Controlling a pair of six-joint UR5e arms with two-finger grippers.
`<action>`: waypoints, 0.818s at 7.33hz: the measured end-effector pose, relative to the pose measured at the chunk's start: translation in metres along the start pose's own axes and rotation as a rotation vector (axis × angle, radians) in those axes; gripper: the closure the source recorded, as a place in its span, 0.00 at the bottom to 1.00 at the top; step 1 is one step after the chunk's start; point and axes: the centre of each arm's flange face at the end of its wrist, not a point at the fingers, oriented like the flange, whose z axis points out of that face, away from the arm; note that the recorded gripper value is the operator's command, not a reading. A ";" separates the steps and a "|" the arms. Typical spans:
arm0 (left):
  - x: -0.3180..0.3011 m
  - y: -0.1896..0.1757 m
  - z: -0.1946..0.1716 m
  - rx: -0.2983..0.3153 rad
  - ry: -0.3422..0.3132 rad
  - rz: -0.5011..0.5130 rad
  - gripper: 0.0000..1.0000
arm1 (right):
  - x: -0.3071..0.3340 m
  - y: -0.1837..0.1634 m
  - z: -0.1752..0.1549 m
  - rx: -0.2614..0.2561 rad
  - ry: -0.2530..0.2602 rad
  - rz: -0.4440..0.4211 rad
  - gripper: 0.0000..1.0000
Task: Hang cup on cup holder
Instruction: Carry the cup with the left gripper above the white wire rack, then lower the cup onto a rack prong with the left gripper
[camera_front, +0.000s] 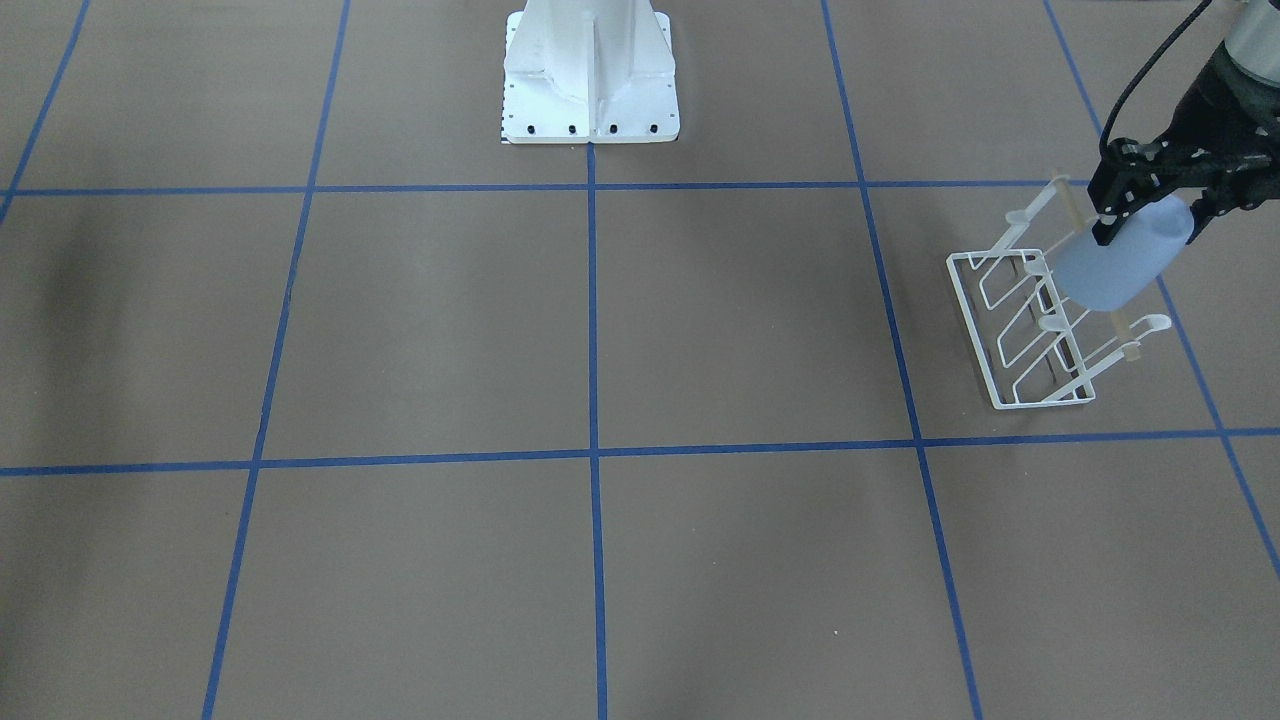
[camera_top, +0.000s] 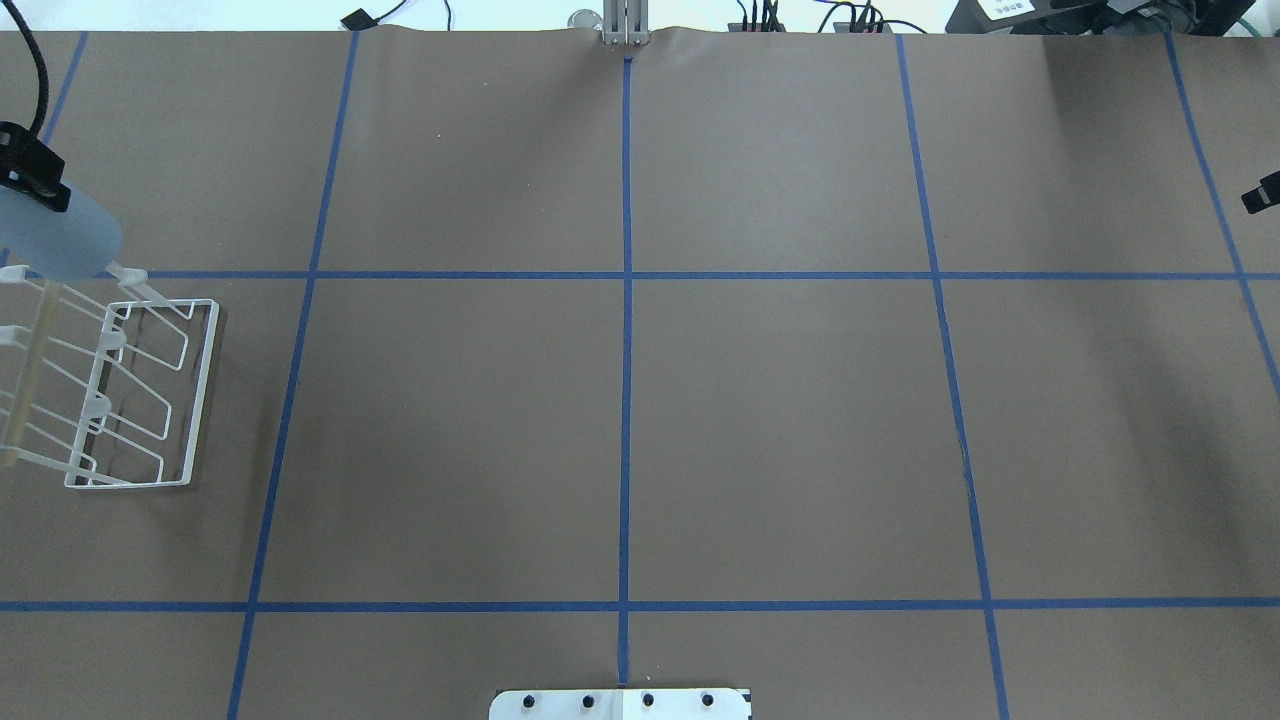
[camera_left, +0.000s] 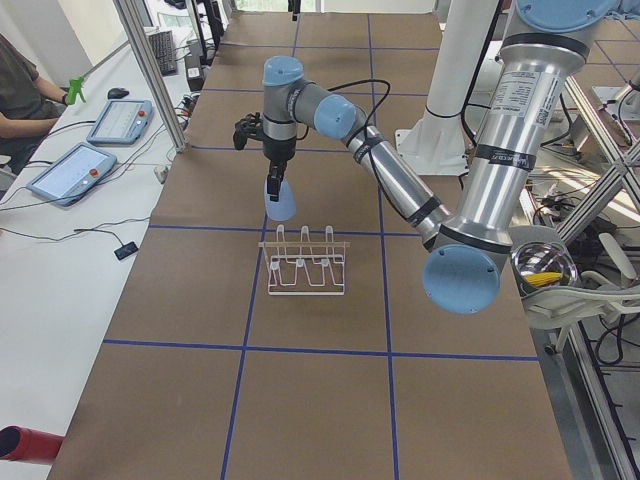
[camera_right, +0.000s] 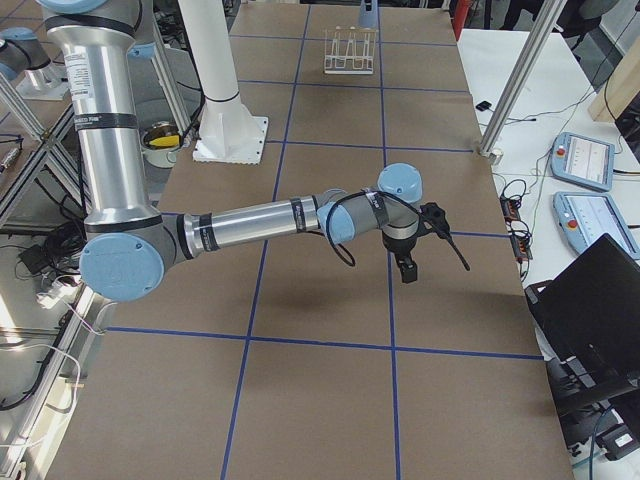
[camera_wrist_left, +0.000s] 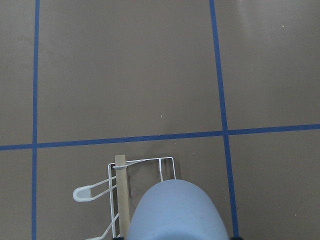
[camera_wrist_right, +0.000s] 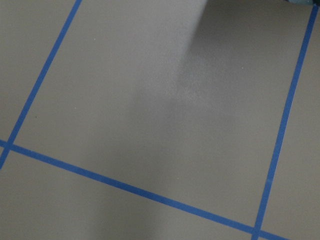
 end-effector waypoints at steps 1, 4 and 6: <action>0.001 -0.009 0.009 -0.001 0.004 0.002 1.00 | -0.002 0.002 0.000 -0.003 -0.001 -0.002 0.00; 0.001 -0.015 0.035 -0.031 0.001 0.006 1.00 | -0.008 0.000 0.000 -0.001 -0.006 -0.012 0.00; 0.004 -0.017 0.055 -0.050 0.001 0.016 1.00 | -0.011 0.000 0.001 -0.004 -0.012 -0.013 0.00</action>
